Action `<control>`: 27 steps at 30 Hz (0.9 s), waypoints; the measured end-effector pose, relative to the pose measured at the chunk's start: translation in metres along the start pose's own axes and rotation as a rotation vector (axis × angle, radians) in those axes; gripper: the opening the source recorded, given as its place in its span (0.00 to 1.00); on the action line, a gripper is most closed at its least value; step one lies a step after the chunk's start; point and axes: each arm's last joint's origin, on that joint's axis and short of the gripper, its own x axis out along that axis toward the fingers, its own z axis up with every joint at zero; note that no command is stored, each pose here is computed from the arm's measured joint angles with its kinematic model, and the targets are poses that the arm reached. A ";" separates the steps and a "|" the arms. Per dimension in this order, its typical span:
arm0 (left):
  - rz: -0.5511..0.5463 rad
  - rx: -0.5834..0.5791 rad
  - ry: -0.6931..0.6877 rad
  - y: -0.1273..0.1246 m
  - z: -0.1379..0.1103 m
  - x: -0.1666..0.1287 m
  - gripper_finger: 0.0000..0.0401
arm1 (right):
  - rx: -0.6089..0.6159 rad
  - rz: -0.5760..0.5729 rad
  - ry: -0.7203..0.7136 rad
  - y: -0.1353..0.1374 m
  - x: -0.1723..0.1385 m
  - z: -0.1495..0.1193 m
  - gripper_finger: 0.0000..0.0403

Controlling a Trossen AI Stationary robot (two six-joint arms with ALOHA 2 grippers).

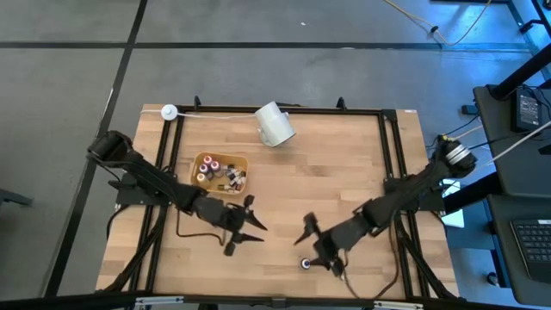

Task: Pick & Place food coloring
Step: Put the large blue food coloring bottle into the bin

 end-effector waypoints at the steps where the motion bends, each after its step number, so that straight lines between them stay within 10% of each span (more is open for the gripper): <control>1: -0.011 0.009 -0.026 0.001 0.003 -0.006 0.37 | 0.010 0.033 0.021 0.004 0.005 0.003 0.79; 16: -0.065 0.024 -0.117 -0.005 0.024 -0.042 0.36 | 0.132 0.189 0.193 0.019 0.042 0.004 0.79; 27: -0.060 0.040 -0.098 -0.005 0.022 -0.042 0.37 | 0.224 0.062 0.250 0.017 0.041 -0.001 0.79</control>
